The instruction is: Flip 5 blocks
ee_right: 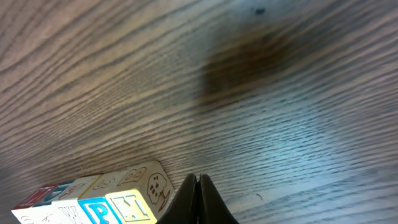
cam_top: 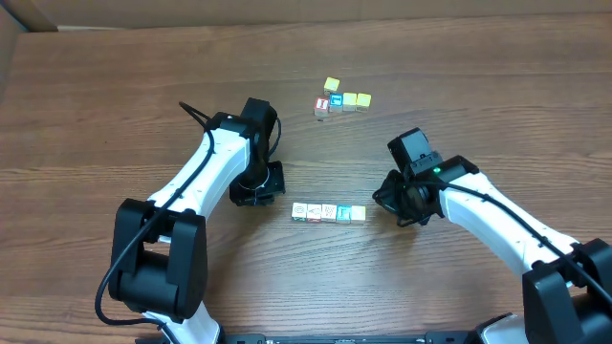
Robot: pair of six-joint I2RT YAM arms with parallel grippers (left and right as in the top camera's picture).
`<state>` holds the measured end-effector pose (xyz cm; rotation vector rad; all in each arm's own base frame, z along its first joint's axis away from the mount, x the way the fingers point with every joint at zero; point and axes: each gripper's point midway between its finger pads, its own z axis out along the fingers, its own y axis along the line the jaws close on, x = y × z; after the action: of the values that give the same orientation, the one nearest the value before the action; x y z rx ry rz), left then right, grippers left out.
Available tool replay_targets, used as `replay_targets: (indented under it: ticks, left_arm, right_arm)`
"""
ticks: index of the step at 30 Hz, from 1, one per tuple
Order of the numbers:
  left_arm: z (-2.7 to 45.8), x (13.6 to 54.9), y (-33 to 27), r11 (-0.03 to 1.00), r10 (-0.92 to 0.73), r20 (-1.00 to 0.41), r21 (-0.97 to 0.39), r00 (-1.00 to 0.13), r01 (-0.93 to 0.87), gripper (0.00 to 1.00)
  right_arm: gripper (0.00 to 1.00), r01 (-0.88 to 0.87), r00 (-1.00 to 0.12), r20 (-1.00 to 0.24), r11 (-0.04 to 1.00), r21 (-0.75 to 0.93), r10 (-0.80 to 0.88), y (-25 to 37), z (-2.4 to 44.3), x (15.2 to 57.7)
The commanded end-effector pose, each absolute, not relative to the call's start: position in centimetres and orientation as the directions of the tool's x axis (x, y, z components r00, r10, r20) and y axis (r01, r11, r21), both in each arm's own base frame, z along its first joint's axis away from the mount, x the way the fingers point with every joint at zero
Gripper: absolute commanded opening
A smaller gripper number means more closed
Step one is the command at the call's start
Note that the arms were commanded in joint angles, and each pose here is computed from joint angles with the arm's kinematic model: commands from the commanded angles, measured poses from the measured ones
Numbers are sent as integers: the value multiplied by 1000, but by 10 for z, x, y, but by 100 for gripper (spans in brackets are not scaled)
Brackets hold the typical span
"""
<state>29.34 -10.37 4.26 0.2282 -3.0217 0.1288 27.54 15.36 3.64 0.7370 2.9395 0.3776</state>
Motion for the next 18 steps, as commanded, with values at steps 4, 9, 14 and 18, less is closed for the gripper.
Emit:
replay_targets:
  ticks: [4, 9, 14, 18]
  left_arm:
    - [39, 293, -116, 988, -112, 106, -95, -988, -122, 4]
    - [39, 296, -122, 989, -114, 84, -82, -990, -121, 5]
    - [37, 299, -118, 985, -165, 60, -47, -985, -167, 4]
    - [34, 295, -117, 985, -164, 70, -43, -984, -167, 4]
  right_arm:
    - [4, 479, -869, 16, 832, 278, 495, 163, 26, 271]
    - [4, 459, -881, 14, 845, 274, 474, 171, 19, 270]
    - [4, 477, -872, 26, 839, 261, 488, 174, 13, 269]
    - [4, 478, -874, 38, 844, 243, 484, 174, 6, 266]
